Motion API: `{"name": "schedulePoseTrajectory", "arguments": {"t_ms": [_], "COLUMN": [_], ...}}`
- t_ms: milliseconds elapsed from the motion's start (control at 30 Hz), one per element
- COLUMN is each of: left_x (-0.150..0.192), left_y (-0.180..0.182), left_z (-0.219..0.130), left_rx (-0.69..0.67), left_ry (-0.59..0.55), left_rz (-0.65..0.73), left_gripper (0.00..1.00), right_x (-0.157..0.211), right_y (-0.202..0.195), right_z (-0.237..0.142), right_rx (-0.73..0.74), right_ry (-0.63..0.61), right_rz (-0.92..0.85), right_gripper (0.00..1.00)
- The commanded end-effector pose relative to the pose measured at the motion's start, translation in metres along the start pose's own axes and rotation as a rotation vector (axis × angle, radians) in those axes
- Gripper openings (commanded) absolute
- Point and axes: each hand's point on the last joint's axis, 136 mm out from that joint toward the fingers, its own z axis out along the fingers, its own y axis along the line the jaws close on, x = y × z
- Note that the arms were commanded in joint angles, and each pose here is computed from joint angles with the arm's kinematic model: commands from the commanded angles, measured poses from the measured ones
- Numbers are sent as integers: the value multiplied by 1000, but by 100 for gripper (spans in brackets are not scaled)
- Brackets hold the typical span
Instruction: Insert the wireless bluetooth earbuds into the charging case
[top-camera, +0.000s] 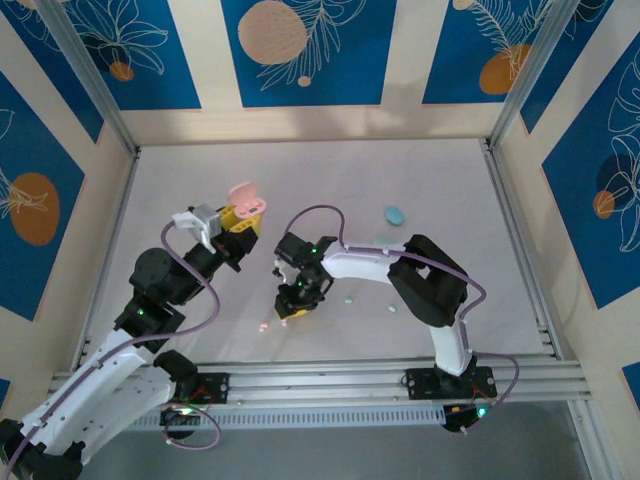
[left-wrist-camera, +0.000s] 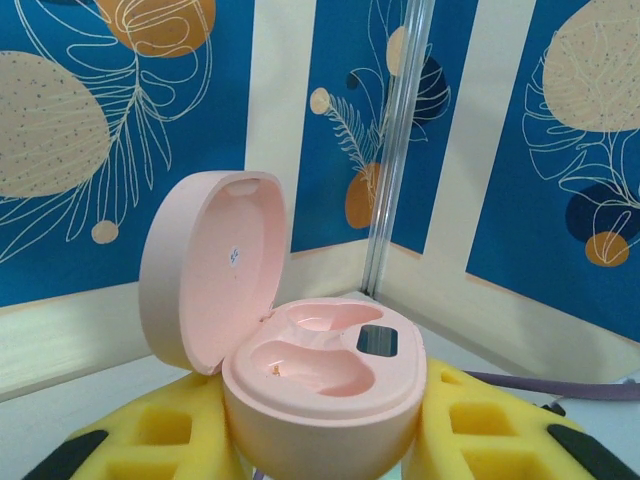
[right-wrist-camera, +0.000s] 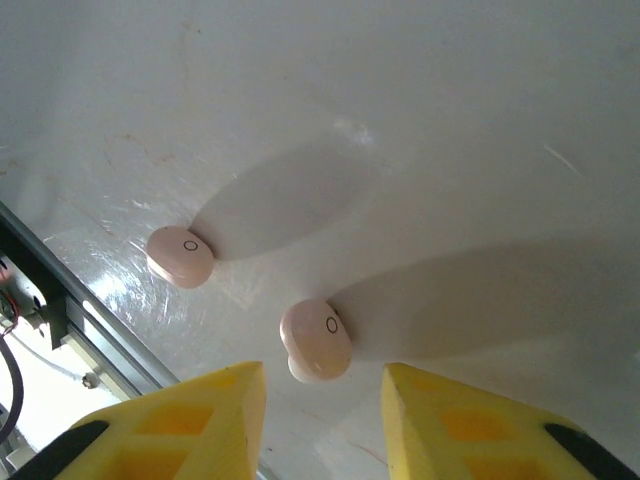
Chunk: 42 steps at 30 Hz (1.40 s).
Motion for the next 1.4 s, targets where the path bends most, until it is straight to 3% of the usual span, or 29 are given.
{"name": "schedulePoseTrajectory", "arguments": {"t_ms": [0, 767, 1167, 1367], "left_x": [-21, -17, -17, -18], "left_y": [-6, -7, -7, -7], "left_z": [-4, -3, -3, -2], "left_rx": [21, 30, 27, 26], "left_ry": [-52, -42, -39, -40], "left_rz": [20, 7, 5, 3], "left_gripper": [25, 26, 27, 27], "right_x": [0, -4, 3, -6], "right_y": [9, 20, 7, 2], "right_z": [4, 20, 32, 19], "right_rx": [-39, -90, 54, 112], "right_ry": [25, 55, 70, 0], "right_rz": [-20, -47, -81, -56], "right_gripper": [36, 34, 30, 27]}}
